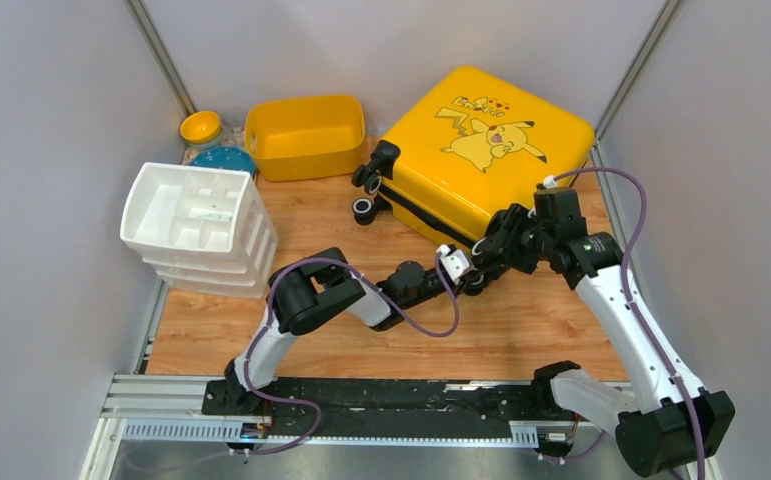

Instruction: Open, take out, and arrange the luggage

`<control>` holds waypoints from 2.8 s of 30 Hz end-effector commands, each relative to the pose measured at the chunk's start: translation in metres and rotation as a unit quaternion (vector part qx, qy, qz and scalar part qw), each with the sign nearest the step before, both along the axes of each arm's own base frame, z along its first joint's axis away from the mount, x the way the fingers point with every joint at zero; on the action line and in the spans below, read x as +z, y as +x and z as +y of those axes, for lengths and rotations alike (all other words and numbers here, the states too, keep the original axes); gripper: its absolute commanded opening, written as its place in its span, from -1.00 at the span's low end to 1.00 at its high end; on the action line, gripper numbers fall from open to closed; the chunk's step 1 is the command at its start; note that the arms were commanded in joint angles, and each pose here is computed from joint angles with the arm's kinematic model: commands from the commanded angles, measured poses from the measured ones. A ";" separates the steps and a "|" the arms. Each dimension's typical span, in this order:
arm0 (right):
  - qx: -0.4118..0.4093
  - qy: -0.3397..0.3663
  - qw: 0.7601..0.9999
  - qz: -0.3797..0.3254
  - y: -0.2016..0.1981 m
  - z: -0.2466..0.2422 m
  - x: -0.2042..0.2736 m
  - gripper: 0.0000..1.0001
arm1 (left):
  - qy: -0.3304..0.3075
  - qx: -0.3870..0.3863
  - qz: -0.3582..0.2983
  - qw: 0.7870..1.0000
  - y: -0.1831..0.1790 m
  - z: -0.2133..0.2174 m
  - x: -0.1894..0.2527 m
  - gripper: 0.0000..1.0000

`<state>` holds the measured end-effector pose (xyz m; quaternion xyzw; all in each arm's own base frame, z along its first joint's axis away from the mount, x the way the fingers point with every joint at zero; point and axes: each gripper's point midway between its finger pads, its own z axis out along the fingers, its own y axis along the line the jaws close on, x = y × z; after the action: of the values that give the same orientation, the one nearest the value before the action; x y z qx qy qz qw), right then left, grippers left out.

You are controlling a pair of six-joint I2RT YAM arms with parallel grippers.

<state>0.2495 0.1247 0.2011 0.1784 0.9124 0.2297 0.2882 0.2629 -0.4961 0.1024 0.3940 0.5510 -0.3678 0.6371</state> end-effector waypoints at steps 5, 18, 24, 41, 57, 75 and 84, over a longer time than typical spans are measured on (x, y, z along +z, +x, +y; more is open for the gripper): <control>0.050 -0.003 0.997 -0.057 -0.001 0.005 0.018 -1.00 | -0.081 0.014 -0.058 0.995 0.010 -0.013 0.051 -0.24; 0.031 -0.018 0.997 -0.070 0.003 -0.011 0.023 -1.00 | -0.088 0.076 -0.025 0.993 0.028 0.008 0.055 -1.00; 0.002 -0.030 0.998 -0.064 0.002 -0.034 0.021 -1.00 | -0.062 0.102 -0.003 0.993 0.033 0.044 0.044 -1.00; -0.048 -0.107 0.991 -0.061 -0.006 -0.094 0.021 -1.00 | 0.001 0.164 -0.002 0.986 0.069 0.137 0.021 -1.00; -0.040 -0.048 0.997 -0.047 -0.001 -0.076 0.014 -1.00 | -0.027 0.188 -0.022 0.982 0.105 0.100 0.026 -1.00; -0.036 -0.059 0.997 -0.043 0.000 -0.078 0.009 -1.00 | -0.065 0.217 -0.024 0.974 0.109 0.102 0.050 -0.42; -0.039 -0.057 0.997 -0.037 0.001 -0.078 0.006 -1.00 | -0.079 0.240 -0.027 0.967 0.113 0.110 0.065 -0.30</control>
<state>0.2361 0.0476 0.1956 0.2072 0.9142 0.1683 0.3049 0.3532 -0.3960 0.0943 0.2855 0.6341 -0.2328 0.6798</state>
